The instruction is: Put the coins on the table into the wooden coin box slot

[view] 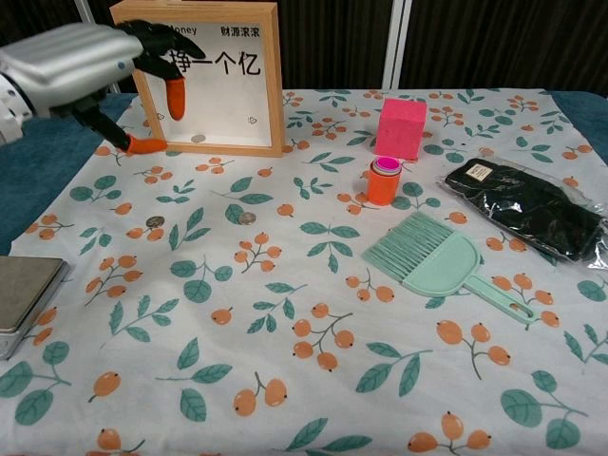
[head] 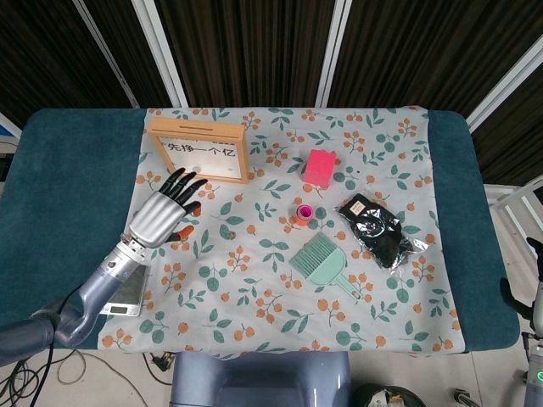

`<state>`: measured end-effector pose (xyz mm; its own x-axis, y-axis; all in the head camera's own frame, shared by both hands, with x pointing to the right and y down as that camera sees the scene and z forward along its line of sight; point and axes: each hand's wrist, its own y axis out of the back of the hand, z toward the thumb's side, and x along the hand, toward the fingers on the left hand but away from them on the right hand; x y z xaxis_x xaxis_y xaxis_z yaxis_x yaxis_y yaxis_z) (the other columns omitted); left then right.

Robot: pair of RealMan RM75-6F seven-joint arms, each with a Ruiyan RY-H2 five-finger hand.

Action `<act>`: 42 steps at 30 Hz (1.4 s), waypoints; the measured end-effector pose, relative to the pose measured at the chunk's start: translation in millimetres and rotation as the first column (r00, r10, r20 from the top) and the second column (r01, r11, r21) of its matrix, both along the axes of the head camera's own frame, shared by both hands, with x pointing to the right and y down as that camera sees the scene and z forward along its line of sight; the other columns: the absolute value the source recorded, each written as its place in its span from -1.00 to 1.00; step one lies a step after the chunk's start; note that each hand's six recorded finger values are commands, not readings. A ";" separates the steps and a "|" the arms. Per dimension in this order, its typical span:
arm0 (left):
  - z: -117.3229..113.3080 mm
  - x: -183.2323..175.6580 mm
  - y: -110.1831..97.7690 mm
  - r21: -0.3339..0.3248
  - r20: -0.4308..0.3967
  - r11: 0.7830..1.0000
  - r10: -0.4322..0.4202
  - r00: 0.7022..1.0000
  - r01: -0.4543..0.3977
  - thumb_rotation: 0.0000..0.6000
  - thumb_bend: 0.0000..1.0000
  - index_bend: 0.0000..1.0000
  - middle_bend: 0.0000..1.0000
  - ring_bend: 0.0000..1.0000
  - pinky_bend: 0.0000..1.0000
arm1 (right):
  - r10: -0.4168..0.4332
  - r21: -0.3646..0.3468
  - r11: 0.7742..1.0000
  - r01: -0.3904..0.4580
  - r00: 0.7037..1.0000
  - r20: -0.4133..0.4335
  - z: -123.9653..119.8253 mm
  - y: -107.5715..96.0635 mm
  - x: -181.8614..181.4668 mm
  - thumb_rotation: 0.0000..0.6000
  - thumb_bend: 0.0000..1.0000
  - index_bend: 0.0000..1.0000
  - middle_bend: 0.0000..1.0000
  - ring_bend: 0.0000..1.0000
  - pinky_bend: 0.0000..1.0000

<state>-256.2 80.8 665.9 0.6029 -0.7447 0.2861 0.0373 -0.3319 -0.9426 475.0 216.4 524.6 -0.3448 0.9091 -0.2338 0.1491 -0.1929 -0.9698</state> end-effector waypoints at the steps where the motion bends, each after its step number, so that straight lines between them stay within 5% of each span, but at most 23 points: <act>1: 4.9 2.2 2.4 -0.002 0.006 1.000 0.007 1.000 -0.007 1.00 -0.56 0.02 -0.80 -1.00 -1.00 | 0.001 0.000 1.000 -0.001 1.000 0.000 -0.1 0.0 0.3 1.00 -0.21 -0.60 -0.91 -0.98 -1.00; 7: 34.7 16.8 17.6 0.001 0.031 1.000 0.026 0.999 -0.026 1.00 -0.56 0.00 -0.82 -1.00 -1.00 | 0.005 0.004 1.000 -0.005 1.000 0.001 -1.6 0.0 1.3 1.00 -0.21 -0.60 -0.91 -0.98 -1.00; 17: 83.0 24.1 34.3 -0.118 0.081 0.993 0.003 0.997 0.006 1.00 -0.56 -0.07 -0.82 -1.00 -1.00 | 0.008 0.006 1.000 -0.008 1.000 0.011 -2.0 -0.2 1.8 1.00 -0.21 -0.60 -0.91 -0.98 -1.00; 42: 102.2 62.2 26.9 -0.106 0.044 0.994 0.037 0.998 -0.032 1.00 -0.56 -0.02 -0.82 -1.00 -1.00 | 0.020 0.002 1.000 -0.020 1.000 0.008 -2.6 -0.3 5.0 1.00 -0.21 -0.60 -0.91 -0.98 -1.00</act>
